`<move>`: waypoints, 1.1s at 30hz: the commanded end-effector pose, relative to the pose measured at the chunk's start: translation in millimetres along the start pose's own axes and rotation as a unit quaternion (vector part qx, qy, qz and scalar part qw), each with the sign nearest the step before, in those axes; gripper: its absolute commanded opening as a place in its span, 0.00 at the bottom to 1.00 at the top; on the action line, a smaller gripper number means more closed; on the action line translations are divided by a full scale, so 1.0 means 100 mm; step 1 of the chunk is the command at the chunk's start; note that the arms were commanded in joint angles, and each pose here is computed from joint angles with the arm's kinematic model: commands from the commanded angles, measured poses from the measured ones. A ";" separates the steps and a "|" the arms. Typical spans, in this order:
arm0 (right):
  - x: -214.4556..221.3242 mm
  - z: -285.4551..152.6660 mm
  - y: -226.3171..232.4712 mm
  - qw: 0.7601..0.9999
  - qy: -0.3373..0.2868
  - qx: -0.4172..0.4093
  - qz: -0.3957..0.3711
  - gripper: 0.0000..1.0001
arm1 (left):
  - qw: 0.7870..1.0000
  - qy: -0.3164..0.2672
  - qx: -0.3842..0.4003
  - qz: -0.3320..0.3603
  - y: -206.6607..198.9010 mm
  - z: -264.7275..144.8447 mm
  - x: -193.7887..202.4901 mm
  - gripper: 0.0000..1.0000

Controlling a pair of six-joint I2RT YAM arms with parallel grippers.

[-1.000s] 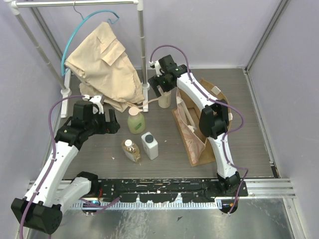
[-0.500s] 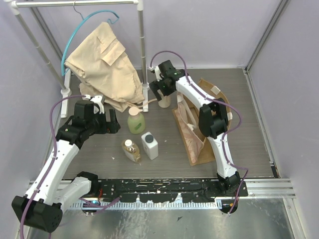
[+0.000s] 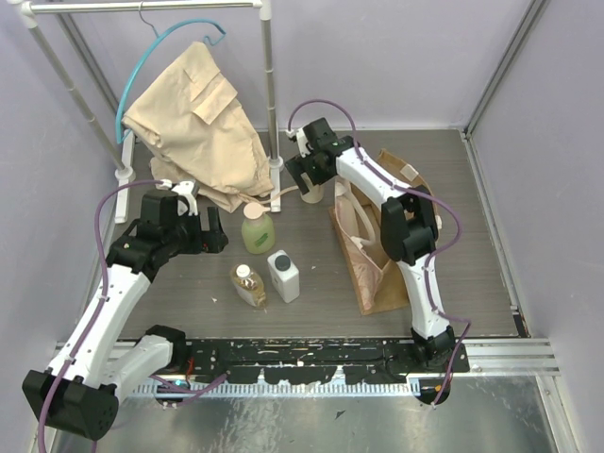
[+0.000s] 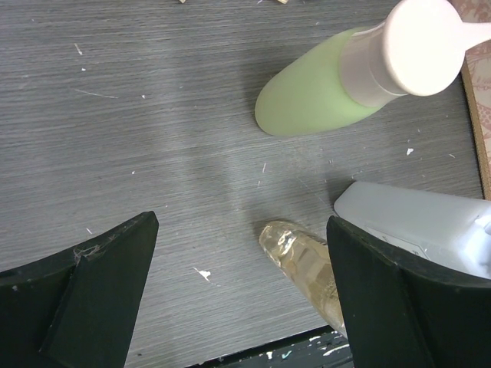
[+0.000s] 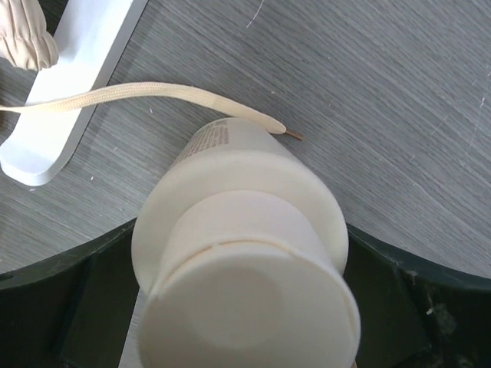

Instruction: Place the personal care products into the canvas bag

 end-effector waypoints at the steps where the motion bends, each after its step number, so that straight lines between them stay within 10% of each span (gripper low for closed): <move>1: -0.20 -0.37 -0.05 0.998 -0.061 0.015 0.011 1.00 | 1.000 -0.009 0.014 -0.001 -0.03 -0.04 -0.02 0.98; 33: -0.23 -0.24 0.01 0.995 -0.102 0.010 0.017 1.00 | 1.000 -0.008 0.010 -0.001 -0.02 -0.04 -0.02 0.98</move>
Point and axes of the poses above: each gripper's point midway between its finger pads, its own z axis out along the fingers, its own y axis along the line the jaws close on, x = y × z, the point moved 8 cm from there along -z, back along the fingers, and after that the axes turned 8 degrees about -z, right-handed, at the moved point
